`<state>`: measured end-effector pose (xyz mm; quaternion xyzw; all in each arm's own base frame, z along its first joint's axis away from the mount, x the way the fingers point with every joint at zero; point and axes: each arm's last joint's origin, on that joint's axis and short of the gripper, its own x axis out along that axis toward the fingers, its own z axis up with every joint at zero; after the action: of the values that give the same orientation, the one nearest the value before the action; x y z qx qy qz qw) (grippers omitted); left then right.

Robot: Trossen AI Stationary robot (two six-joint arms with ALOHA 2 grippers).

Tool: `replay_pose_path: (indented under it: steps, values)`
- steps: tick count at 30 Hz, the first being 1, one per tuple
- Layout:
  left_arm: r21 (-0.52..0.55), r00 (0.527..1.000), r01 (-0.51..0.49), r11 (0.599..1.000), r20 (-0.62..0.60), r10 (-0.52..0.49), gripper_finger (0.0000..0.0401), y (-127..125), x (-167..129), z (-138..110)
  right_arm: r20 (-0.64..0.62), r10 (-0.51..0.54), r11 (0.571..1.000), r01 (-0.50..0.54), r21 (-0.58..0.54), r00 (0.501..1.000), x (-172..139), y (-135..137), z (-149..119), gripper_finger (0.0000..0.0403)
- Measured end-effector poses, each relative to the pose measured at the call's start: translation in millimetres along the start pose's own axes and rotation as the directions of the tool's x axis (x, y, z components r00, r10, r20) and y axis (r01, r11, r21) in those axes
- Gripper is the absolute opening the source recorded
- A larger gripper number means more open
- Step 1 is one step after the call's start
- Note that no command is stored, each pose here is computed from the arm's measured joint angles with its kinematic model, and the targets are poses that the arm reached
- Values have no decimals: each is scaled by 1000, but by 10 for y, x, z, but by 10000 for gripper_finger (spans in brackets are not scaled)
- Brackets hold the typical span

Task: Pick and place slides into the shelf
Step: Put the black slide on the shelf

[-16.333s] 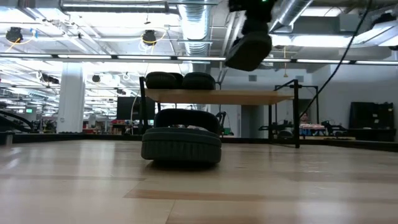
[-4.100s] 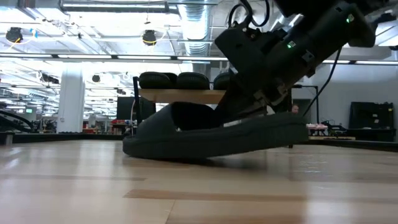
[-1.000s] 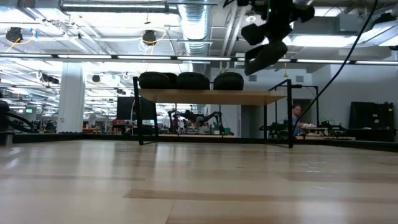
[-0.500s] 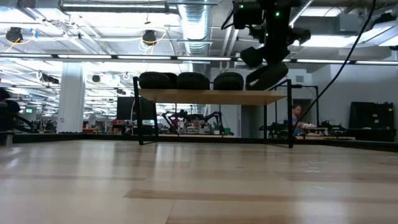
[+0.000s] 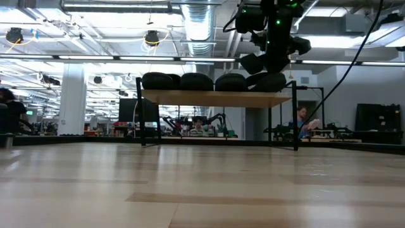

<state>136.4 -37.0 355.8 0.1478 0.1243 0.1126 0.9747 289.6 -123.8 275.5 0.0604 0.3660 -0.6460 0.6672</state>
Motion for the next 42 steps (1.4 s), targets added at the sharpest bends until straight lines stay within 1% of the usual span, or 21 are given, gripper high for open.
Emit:
replay_pose_path:
  steps: [3, 6, 11, 18, 22, 26, 32, 36, 42]
  values:
    - [0, 1000, 0, 1000, 0, 0, 0, 0, 0, 0, -5, 0, 1000, 0, -4, 1000, 4, -4, -3, 5]
    - [0, 1000, 0, 1000, 0, 0, 0, 0, 0, 0, 1, 2, 1000, -2, -29, 1000, -18, 12, -19, 21]
    - [0, 1000, 0, 1000, 0, 0, 0, 0, 0, 0, 0, 6, 999, -6, -44, 1000, -30, 25, -32, 63]
    - [0, 1000, 0, 1000, 0, 0, 0, 0, 0, 0, -24, 21, 998, -22, -60, 999, -32, 33, -54, 133]
    - [0, 1000, 0, 1000, 0, 0, 0, 1, 0, 0, -11, 3, 997, -4, -83, 1000, -60, 35, -74, 159]
    - [0, 1000, 0, 1000, 0, 0, 0, 1, -1, 0, -11, -4, 995, 2, -98, 1000, -72, 32, -87, 163]
    - [0, 1000, 0, 1000, 0, 0, 0, 1, 0, 0, -11, -4, 992, 3, -126, 1000, -125, 24, -117, 152]
    - [1, 1000, 0, 1000, 0, 0, 0, 0, 0, 0, 27, 11, 993, -8, -117, 1000, -241, -13, -112, 143]
    - [1, 1000, 0, 1000, 0, 0, 0, 0, 0, 0, 86, 75, 995, -69, -70, 993, -498, -168, -86, 132]
